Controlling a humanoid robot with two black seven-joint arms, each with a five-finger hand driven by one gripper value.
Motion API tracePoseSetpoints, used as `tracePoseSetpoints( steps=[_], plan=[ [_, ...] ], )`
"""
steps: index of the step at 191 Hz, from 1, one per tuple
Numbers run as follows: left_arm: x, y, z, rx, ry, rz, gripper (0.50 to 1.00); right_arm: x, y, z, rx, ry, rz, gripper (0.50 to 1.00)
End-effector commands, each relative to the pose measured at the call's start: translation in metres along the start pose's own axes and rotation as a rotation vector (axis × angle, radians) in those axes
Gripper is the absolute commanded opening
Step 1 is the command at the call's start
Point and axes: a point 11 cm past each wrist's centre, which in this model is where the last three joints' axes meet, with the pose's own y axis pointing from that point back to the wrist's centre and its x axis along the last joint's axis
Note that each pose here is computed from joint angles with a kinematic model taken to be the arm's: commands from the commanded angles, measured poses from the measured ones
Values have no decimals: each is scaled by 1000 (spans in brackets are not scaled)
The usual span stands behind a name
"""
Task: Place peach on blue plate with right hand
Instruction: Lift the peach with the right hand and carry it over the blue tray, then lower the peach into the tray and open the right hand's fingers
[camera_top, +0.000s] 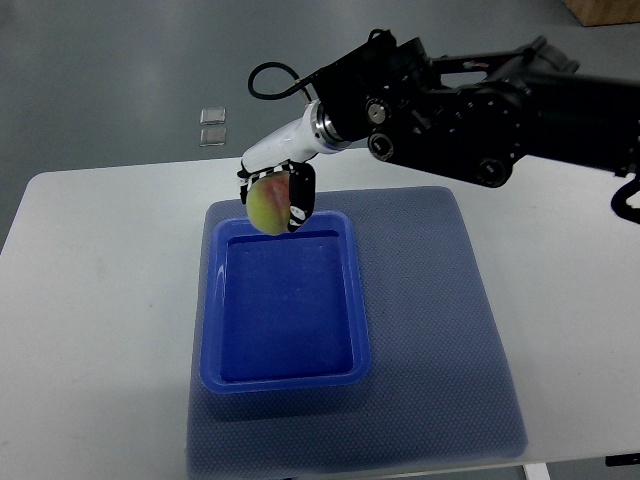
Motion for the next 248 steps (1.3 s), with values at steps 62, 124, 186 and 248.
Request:
tracePoseSetpoints(
  steps=[62, 124, 186, 248],
  plan=[
    [2, 0, 0, 0, 1, 6, 1000, -65, -40, 31, -23, -171, -54, 500],
    [2, 0, -1, 3, 1, 5, 1000, -75, -47, 28, 1, -203, -13, 500],
    [2, 0, 0, 1, 0, 5, 1000, -100, -57, 13, 55, -231, -27, 554],
    [2, 0, 0, 1, 0, 5, 1000, -101, -57, 13, 55, -229, -39, 917]
  ],
)
